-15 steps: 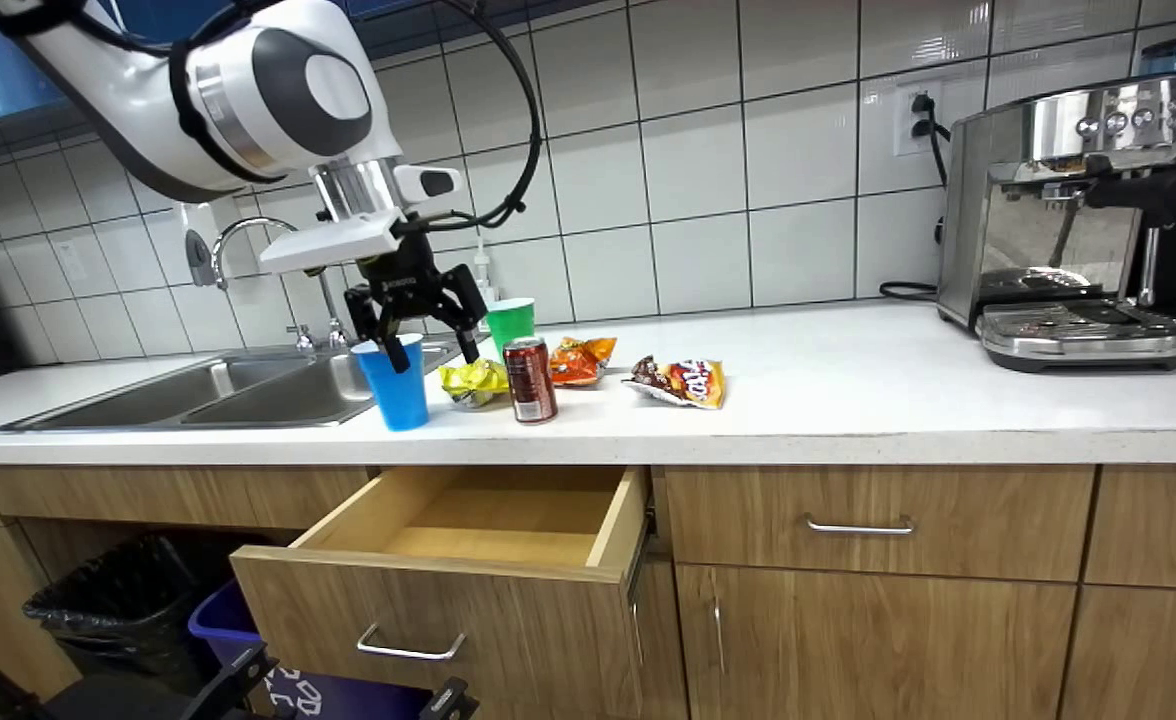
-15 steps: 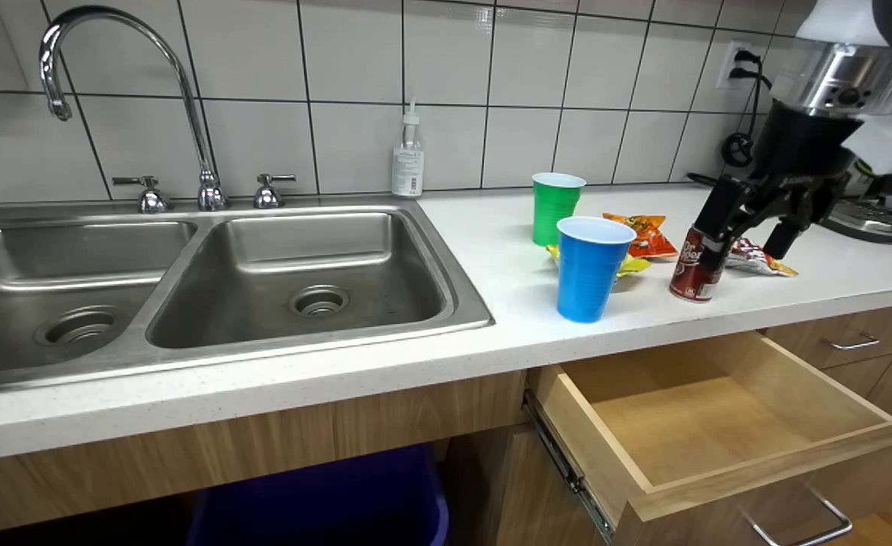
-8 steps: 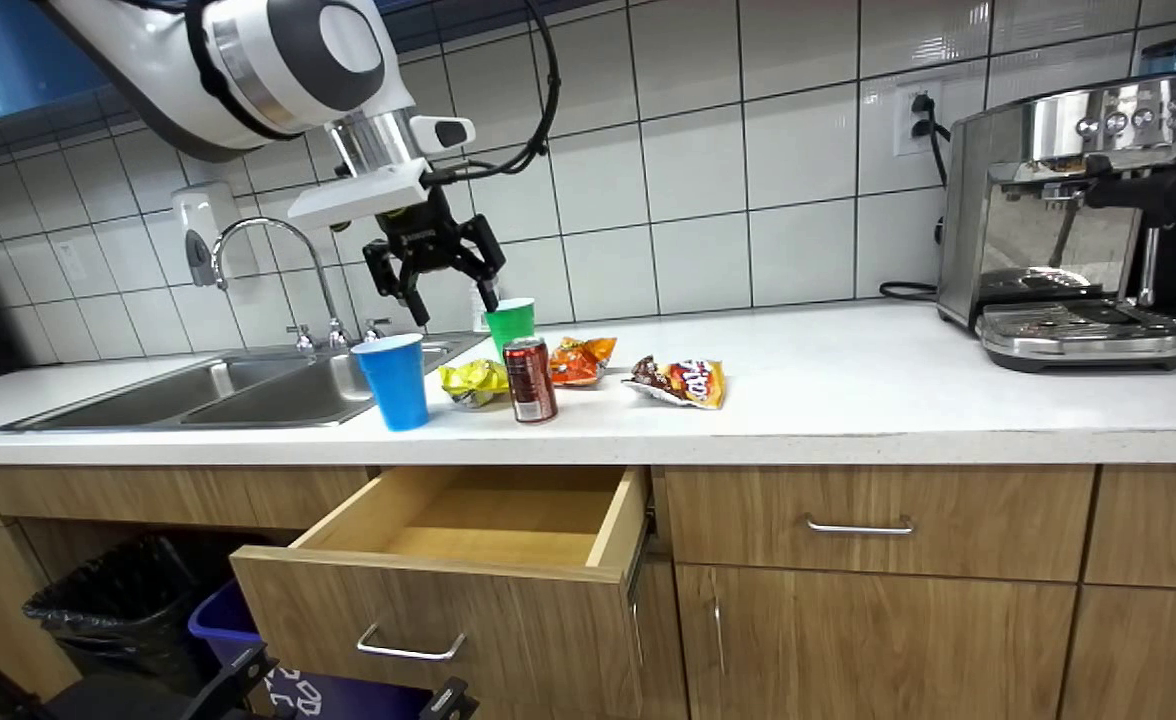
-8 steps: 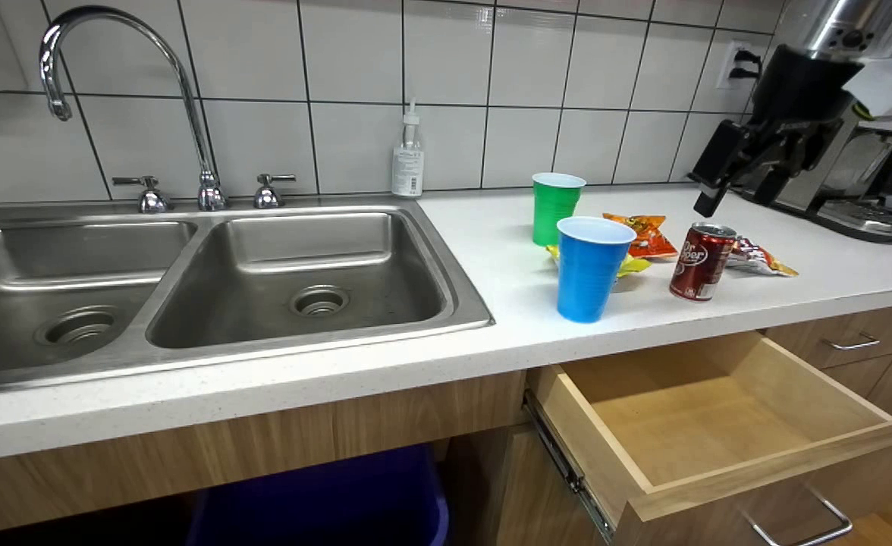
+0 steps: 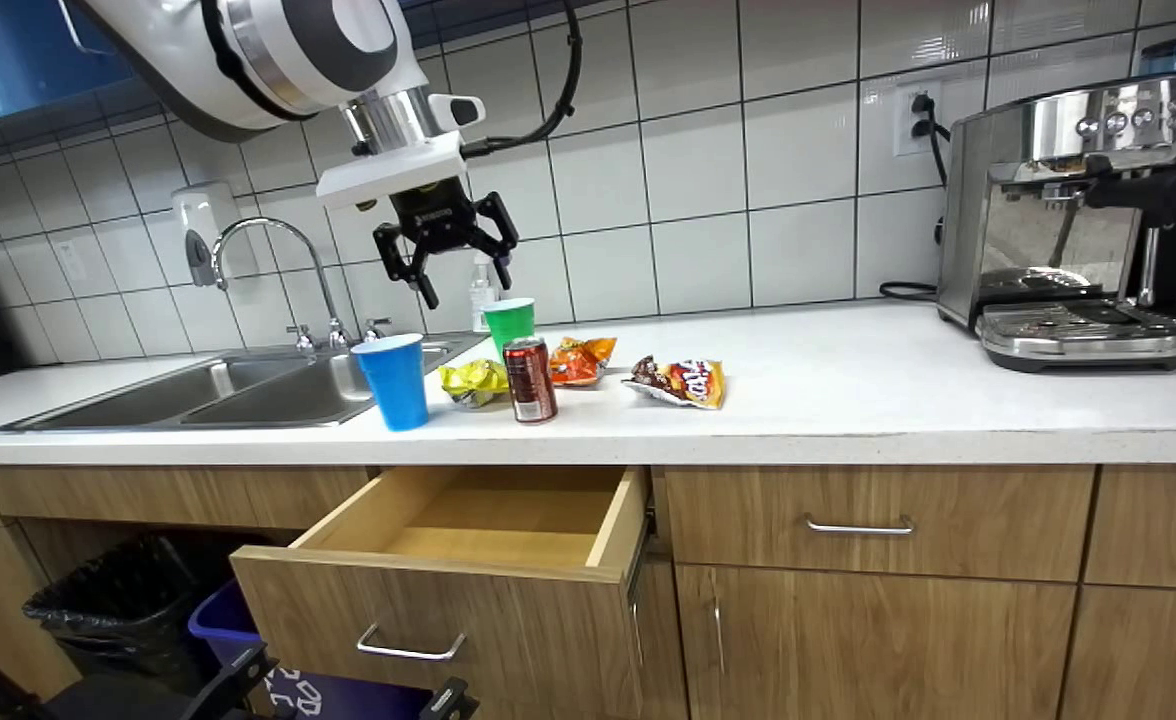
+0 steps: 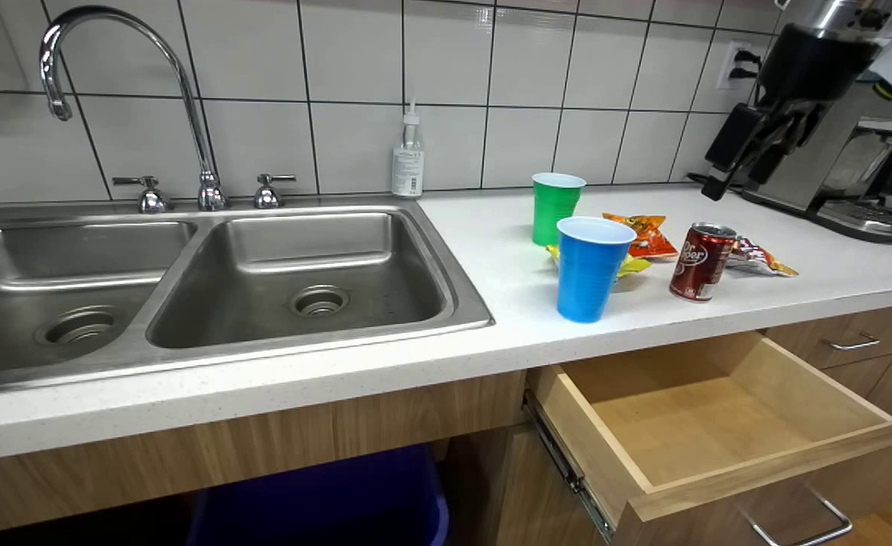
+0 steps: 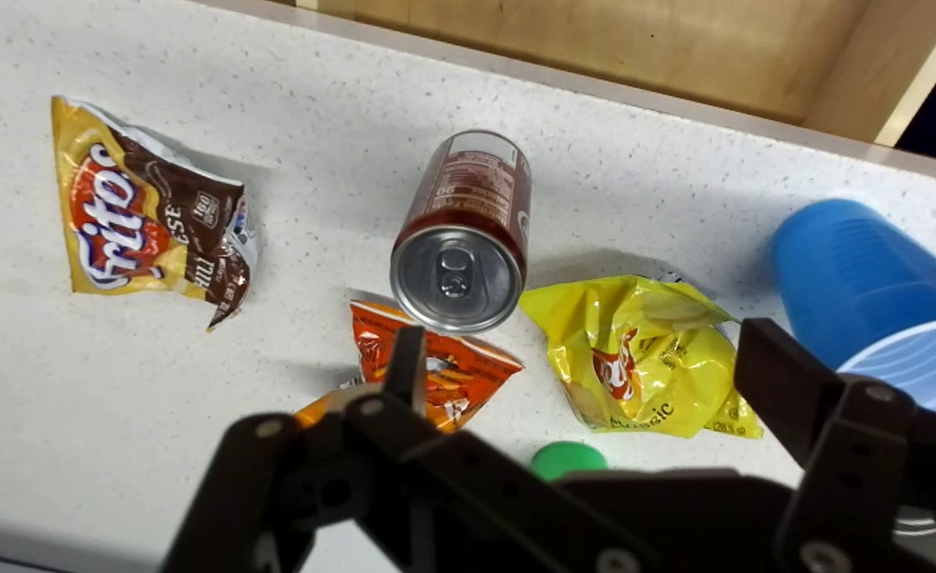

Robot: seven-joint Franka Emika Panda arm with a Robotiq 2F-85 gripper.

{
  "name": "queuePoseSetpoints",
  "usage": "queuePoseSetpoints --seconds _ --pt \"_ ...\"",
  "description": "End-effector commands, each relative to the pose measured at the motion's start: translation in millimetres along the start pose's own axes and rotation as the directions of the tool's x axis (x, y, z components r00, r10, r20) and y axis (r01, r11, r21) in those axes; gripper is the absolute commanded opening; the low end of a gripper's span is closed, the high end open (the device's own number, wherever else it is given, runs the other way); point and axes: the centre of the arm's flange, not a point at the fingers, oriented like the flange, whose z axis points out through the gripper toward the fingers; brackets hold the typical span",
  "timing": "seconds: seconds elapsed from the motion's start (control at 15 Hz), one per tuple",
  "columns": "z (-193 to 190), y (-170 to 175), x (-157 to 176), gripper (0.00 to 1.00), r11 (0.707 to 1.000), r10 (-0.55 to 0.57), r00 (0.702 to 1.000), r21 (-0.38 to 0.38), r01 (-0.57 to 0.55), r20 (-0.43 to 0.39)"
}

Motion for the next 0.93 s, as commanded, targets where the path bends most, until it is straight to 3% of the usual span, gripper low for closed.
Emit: queuePoseSetpoints --seconds 0.0,0.4,0.87 --pt "-4.9 10.3 7.1 1.00 0.998 -0.064 0.998 0.021 0.064 -0.016" --pt "-5.6 11.5 8.4 1.00 0.991 -0.114 0.993 0.062 0.116 -0.031" --pt "-2.6 8.1 2.6 1.00 0.995 -0.086 0.996 0.041 0.087 -0.028"
